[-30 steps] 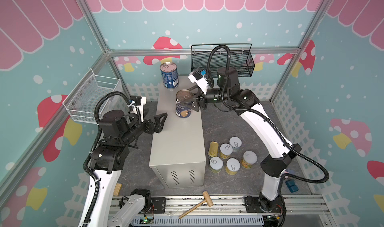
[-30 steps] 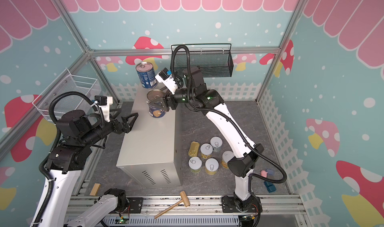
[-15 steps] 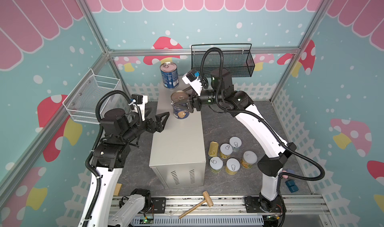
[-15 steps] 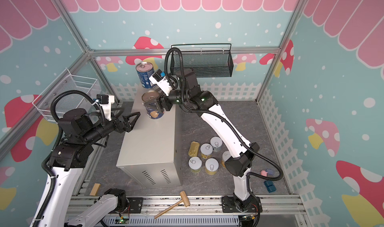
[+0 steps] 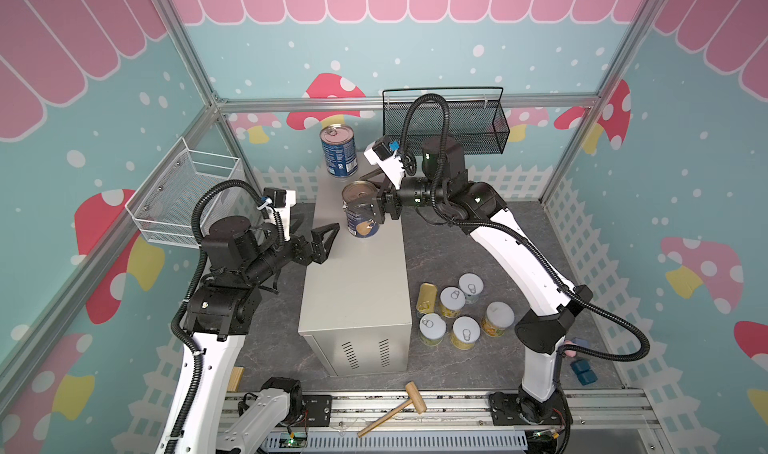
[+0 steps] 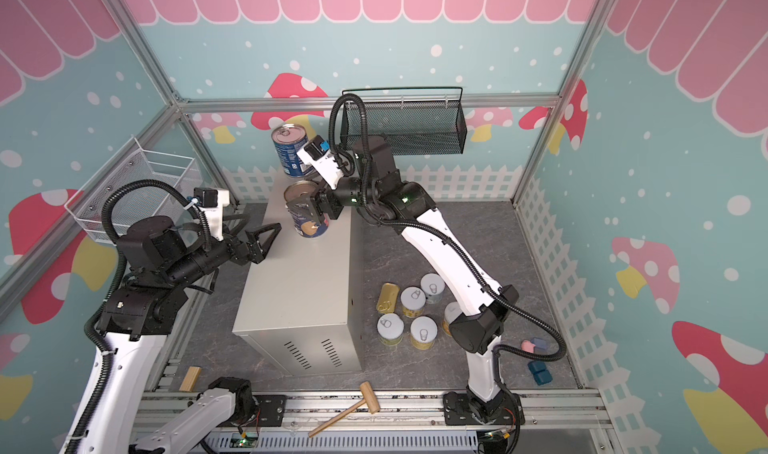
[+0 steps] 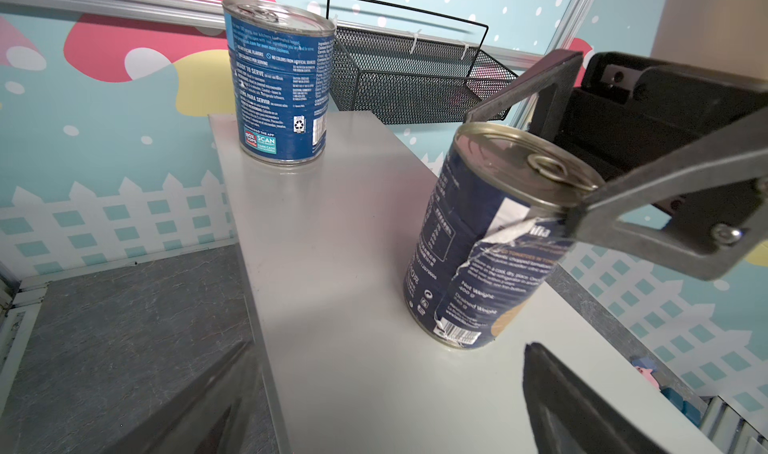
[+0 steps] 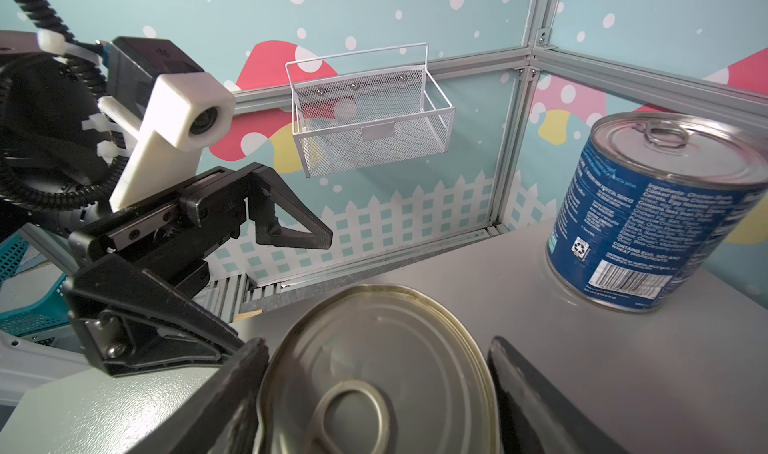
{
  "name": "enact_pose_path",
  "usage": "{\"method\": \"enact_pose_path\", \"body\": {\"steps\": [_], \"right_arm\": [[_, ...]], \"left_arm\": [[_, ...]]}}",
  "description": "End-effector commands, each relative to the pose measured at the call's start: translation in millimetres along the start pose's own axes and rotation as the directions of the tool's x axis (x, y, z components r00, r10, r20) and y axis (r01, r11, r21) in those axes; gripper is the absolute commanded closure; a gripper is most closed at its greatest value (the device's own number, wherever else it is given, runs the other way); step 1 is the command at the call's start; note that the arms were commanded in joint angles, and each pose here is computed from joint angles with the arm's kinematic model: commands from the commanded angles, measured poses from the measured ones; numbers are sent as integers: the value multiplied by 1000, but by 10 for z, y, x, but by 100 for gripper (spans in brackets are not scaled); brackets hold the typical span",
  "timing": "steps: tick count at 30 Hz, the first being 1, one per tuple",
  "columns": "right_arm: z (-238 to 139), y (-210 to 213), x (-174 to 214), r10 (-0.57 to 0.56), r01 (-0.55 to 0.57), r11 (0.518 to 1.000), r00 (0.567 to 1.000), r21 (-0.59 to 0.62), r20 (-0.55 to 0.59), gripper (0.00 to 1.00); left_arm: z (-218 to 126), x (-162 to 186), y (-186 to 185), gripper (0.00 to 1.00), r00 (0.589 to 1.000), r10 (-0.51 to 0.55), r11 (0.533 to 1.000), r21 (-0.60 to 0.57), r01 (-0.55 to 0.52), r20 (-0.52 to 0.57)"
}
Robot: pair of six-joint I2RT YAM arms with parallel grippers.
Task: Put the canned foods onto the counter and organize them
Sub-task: 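Lower the tomato can onto the cabinet top with the right gripper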
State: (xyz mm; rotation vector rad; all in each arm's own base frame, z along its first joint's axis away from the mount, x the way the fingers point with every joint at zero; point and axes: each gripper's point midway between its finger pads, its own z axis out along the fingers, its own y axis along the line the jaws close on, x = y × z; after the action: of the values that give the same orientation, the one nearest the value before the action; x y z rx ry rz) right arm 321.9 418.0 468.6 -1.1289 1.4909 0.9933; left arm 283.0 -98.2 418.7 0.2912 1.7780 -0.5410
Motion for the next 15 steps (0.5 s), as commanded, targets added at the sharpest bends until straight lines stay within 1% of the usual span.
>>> {"method": "enact_pose_path", "body": {"steps": [1, 4, 6, 10, 15], "right_arm": [[96, -56, 28, -21, 21, 1000, 1000, 14, 1, 21], [131, -99, 69, -21, 21, 999, 1000, 28, -7, 27], [150, -167, 95, -23, 24, 998, 1000, 59, -14, 30], [178, -364, 136, -35, 38, 989, 999, 146, -24, 31], [169, -750, 180, -27, 28, 966, 1000, 256, -11, 31]], "left_arm": [[-58, -10, 2, 1, 1000, 10, 1000, -13, -10, 16], [-68, -4, 1, 1, 1000, 12, 1000, -15, -12, 15], [-59, 16, -1, 1, 1000, 9, 1000, -12, -9, 8], [-63, 33, -1, 1, 1000, 10, 1000, -12, -10, 7], [-77, 55, 6, 1, 1000, 17, 1000, -18, -17, 7]]}}
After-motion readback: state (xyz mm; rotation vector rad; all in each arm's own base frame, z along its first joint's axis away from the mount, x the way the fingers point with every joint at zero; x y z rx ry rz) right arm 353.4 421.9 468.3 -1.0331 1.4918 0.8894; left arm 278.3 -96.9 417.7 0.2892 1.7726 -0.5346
